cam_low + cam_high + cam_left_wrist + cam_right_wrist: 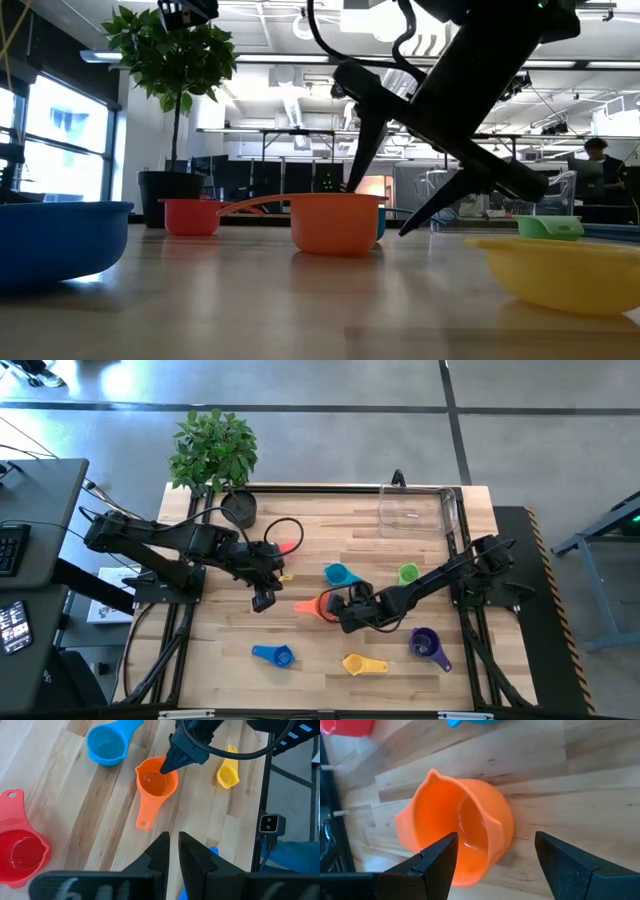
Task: Nest measuring cups in basket
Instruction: Stack the orange measuring cup on top of the purple measuring cup
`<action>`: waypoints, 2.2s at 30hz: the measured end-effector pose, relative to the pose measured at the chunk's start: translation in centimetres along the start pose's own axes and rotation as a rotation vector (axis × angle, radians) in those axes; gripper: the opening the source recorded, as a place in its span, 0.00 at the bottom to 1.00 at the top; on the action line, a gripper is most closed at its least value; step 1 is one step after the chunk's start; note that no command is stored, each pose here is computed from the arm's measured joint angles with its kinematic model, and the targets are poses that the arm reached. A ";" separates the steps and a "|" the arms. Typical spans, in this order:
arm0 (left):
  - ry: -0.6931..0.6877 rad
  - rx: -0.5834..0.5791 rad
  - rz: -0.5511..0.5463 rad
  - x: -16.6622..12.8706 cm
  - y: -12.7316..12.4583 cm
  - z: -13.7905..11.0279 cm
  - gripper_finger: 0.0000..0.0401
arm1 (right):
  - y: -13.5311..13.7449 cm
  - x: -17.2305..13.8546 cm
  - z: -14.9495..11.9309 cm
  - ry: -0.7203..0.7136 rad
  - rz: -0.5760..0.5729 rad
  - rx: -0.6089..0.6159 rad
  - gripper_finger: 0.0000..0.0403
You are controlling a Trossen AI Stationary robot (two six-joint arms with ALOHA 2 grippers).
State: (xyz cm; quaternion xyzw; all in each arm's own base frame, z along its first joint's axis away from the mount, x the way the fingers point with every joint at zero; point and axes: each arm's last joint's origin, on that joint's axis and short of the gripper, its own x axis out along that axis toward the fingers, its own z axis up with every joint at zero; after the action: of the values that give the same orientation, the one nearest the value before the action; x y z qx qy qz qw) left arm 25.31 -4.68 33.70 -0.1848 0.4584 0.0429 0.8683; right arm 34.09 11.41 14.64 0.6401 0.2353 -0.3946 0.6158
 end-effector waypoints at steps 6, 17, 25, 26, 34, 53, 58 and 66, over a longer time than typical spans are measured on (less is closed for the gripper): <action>-0.001 0.001 0.001 0.0 0.0 0.0 0.08 | 0.0 0.0 0.0 0.013 -0.005 -0.014 0.51; -0.002 0.001 0.004 0.0 0.0 0.0 0.08 | 0.0 0.0 0.0 0.012 -0.004 -0.082 0.15; -0.002 0.001 0.003 0.0 0.0 0.0 0.08 | 0.0 0.0 -0.1 0.029 -0.007 -0.153 0.03; -0.002 0.001 0.003 0.0 0.0 0.0 0.08 | 0.0 0.0 -0.1 0.039 -0.009 -0.166 0.03; 0.021 0.002 0.016 0.0 0.1 -0.2 0.08 | 1.1 -2.0 0.0 0.123 0.052 -0.359 0.01; 0.036 -0.026 0.025 0.0 0.2 -0.3 0.08 | 2.2 -14.5 4.7 0.221 0.191 -0.910 0.01; 0.033 -0.029 0.023 0.0 0.2 -0.3 0.08 | 1.0 -17.0 6.1 0.284 0.155 -1.096 0.01; 0.032 -0.036 0.023 0.0 0.2 -0.3 0.08 | -1.1 -18.7 7.5 0.417 0.083 -1.466 0.01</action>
State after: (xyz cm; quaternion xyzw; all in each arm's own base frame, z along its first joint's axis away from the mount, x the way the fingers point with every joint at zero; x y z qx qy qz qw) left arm 25.01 -4.60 33.50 -0.1959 0.4736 0.0584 0.8567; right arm 20.86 7.72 29.36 0.1370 0.5240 0.0151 0.8405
